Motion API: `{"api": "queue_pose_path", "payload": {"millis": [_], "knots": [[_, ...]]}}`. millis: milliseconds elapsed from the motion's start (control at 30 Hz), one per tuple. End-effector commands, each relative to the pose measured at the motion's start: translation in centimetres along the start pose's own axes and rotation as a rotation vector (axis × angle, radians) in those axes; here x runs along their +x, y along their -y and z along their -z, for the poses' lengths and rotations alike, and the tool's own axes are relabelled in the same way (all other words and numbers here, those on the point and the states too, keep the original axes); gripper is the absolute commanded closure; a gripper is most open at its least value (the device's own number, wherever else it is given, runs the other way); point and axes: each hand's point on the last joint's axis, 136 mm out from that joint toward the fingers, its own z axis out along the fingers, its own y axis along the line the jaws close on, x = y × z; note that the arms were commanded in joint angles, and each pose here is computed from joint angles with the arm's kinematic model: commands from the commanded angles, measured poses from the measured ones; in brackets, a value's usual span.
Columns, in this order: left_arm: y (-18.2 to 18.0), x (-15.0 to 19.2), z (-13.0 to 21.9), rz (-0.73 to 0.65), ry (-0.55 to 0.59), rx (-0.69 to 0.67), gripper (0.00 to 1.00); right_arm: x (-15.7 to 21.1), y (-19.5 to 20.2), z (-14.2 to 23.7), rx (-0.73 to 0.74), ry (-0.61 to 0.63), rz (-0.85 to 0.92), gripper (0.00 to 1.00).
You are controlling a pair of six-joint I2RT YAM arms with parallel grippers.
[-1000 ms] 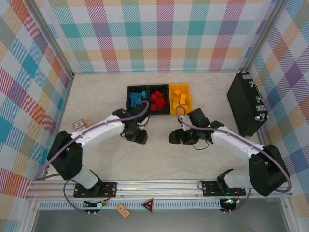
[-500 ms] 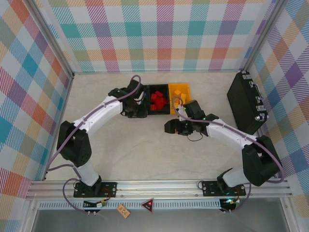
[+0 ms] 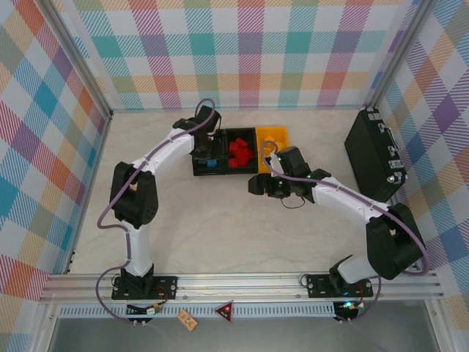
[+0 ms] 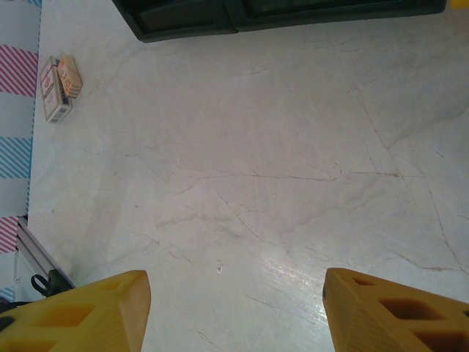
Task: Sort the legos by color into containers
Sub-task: Place the lego in the container.
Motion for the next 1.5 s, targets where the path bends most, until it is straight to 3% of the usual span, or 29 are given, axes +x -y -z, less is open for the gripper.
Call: {"api": "queue_pose_path", "payload": {"millis": [0, 267, 400, 700, 867, 933, 967, 1000, 1233, 1467], "knots": [[-0.4, -2.1, -0.5, 0.040, 0.040, -0.016, 0.67, -0.6, -0.4, -0.1, -0.005, 0.022, -0.003, 0.36], [-0.8, -4.1, -2.6, 0.082, 0.042, -0.054, 0.63, -0.8, -0.3, 0.2, 0.007, 0.034, 0.002, 0.36], [-0.7, -4.6, -3.0, 0.077, 0.042, -0.065, 0.48, -0.7, -0.2, 0.0, 0.008, 0.030, 0.000, 0.36], [-0.2, -5.5, 0.1, 0.074, 0.098, -0.030, 0.41, -1.6, -0.3, 0.3, 0.031, 0.051, 0.029, 0.36], [-0.1, -5.1, 3.1, 0.058, 0.157, 0.013, 0.35, -3.1, 0.5, 1.5, 0.115, 0.098, 0.069, 0.33], [-0.5, -4.8, 4.1, 0.050, 0.181, 0.014, 0.31, -3.8, 0.8, 2.2, 0.143, 0.123, 0.079, 0.28], [-0.7, -4.7, 4.8, 0.045, 0.197, 0.014, 0.30, -4.1, 1.1, 2.6, 0.155, 0.136, 0.081, 0.07], [-0.9, -4.5, 5.3, 0.042, 0.208, 0.012, 0.27, -4.5, 1.2, 3.0, 0.161, 0.149, 0.080, 0.01], [-3.1, -2.8, 7.9, 0.049, 0.244, 0.012, 0.21, -6.4, 2.4, 5.4, 0.189, 0.225, 0.074, 0.01], [-6.3, -1.5, 10.6, 0.069, 0.298, -0.027, 0.00, -7.8, 4.1, 7.1, 0.250, 0.281, 0.065, 0.01]]}}
